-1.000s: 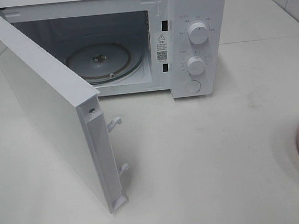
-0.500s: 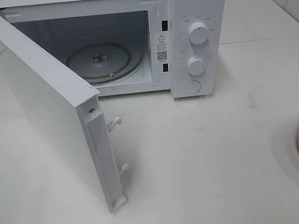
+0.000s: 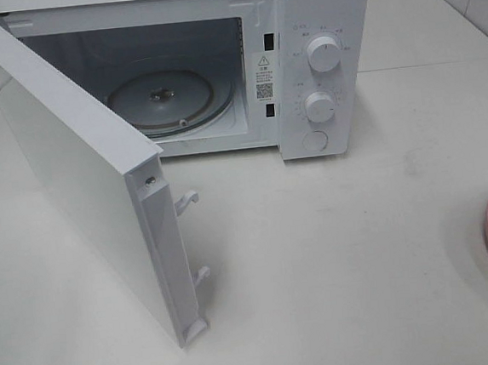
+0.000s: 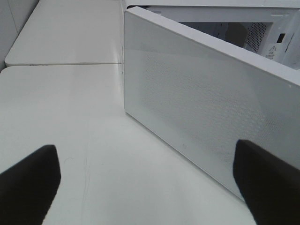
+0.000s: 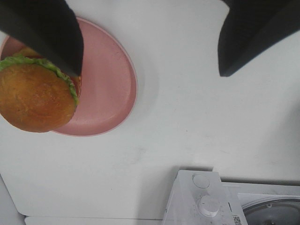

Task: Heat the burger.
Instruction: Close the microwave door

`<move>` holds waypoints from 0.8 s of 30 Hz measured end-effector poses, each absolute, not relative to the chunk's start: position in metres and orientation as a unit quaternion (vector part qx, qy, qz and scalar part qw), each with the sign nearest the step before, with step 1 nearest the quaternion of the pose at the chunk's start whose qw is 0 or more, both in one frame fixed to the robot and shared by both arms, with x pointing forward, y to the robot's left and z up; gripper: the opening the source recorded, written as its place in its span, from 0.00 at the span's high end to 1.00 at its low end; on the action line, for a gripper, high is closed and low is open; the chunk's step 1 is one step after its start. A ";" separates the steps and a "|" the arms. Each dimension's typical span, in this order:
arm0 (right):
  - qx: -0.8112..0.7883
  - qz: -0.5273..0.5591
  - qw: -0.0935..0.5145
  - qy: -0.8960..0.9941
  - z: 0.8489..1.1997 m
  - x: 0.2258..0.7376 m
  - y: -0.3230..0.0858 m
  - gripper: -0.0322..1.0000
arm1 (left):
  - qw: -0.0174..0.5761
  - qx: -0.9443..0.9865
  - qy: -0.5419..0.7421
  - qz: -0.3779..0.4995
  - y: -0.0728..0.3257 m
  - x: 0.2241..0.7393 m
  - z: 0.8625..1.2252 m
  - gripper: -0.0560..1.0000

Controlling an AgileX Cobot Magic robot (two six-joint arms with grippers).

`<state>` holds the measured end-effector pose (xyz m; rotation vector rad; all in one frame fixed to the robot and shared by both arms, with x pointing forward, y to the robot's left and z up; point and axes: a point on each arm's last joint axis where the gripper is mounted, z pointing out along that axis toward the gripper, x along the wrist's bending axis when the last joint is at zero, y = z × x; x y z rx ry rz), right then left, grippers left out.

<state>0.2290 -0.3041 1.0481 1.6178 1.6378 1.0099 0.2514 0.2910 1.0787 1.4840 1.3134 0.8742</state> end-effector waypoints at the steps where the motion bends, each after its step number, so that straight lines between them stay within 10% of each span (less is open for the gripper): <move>1: 0.612 0.382 0.309 0.620 1.048 0.229 -0.304 0.23 | 0.469 0.605 0.536 0.357 0.291 0.251 1.079 0.08; 9: 0.612 0.382 0.309 0.620 1.048 0.229 -0.304 0.23 | 0.446 0.616 0.559 0.331 0.288 0.287 1.081 0.32; 18: 0.612 0.382 0.309 0.620 1.048 0.229 -0.304 0.23 | 0.409 0.631 0.597 0.280 0.283 0.335 1.070 0.92; 24: 0.612 0.382 0.309 0.620 1.048 0.229 -0.304 0.23 | 0.424 0.610 0.600 0.297 0.283 0.362 1.047 0.95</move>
